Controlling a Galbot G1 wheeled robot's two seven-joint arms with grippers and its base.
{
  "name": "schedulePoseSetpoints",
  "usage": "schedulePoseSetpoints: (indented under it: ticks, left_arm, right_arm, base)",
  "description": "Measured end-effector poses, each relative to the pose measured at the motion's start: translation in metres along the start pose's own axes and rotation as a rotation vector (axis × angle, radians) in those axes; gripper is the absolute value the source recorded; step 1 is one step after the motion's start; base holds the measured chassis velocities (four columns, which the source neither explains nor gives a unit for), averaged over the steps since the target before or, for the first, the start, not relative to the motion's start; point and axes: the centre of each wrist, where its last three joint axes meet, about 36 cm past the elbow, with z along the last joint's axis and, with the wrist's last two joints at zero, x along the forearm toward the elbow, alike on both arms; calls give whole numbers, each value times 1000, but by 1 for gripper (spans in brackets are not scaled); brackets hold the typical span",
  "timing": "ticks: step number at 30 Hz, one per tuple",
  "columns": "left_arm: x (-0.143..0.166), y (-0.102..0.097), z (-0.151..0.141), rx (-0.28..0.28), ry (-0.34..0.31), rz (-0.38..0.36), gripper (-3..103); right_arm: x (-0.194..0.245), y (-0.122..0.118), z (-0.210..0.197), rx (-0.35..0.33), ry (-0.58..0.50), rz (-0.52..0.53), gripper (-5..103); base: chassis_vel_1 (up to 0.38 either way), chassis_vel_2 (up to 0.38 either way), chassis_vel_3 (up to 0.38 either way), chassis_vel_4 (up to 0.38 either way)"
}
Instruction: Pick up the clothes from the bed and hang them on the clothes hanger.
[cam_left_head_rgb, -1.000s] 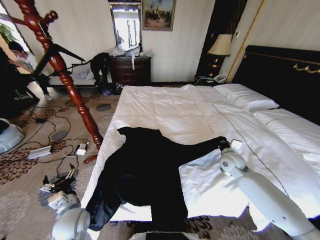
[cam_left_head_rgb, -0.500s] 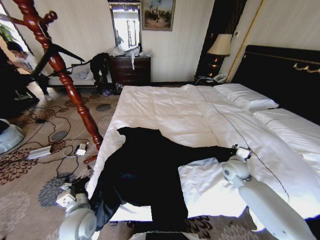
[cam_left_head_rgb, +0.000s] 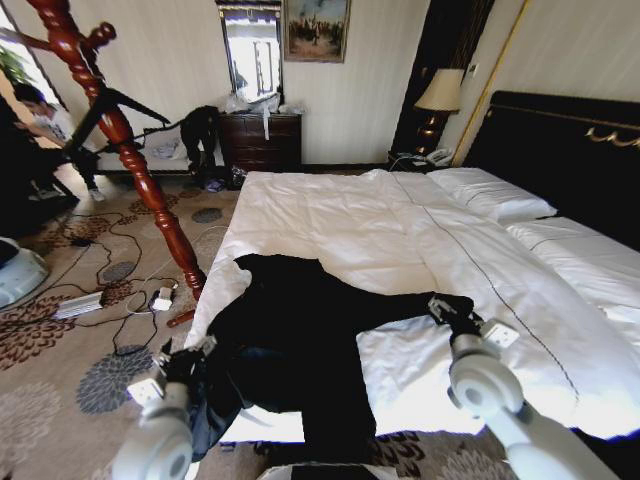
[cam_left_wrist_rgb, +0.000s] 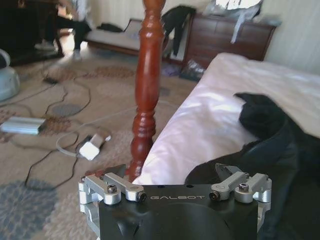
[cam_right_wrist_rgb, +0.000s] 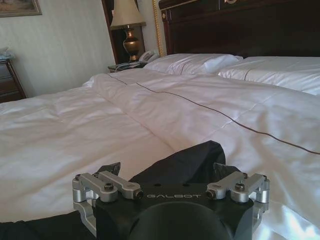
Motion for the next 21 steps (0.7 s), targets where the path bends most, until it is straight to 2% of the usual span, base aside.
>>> schedulePoseSetpoints:
  ticks: [3, 4, 6, 7, 8, 9, 11, 12, 15, 21]
  left_arm:
    - [-13, 5, 0, 24, 22, -38, 100]
    - [-19, 7, 1, 54, 52, -57, 100]
    - [-24, 9, 7, 154, 133, -64, 100]
    - [-24, 9, 7, 154, 133, -64, 100]
    - [-25, 10, 8, 181, 150, -61, 100]
    - [-25, 11, 11, 244, 188, -56, 100]
    - [-27, 15, 13, 320, 213, -60, 100]
    - [-27, 15, 13, 320, 213, -60, 100]
    - [-27, 16, 17, 382, 245, -46, 100]
    - [-21, 8, 19, 390, 259, 10, 101]
  right_arm:
    - [1, -1, 1, -3, 2, 6, 100]
    - [2, -1, 1, -5, 3, 10, 100]
    - [3, -2, 2, -5, 10, 19, 100]
    - [3, -2, 2, -5, 10, 19, 100]
    - [4, -2, 3, -5, 12, 21, 100]
    - [5, -3, 4, -4, 19, 26, 100]
    - [6, -3, 5, 0, 27, 31, 100]
    - [6, -3, 5, 0, 27, 31, 100]
    - [5, -3, 8, 9, 39, 37, 100]
    - [3, -3, 12, 17, 55, 48, 100]
  base:
    - [0, 0, 0, 0]
    - [0, 0, 0, 0]
    - [0, 0, 0, 0]
    - [0, 0, 0, 0]
    - [0, 0, 0, 0]
    - [0, 0, 0, 0]
    - [0, 0, 0, 0]
    - [0, 0, 0, 0]
    - [0, 0, 0, 0]
    - [0, 0, 0, 0]
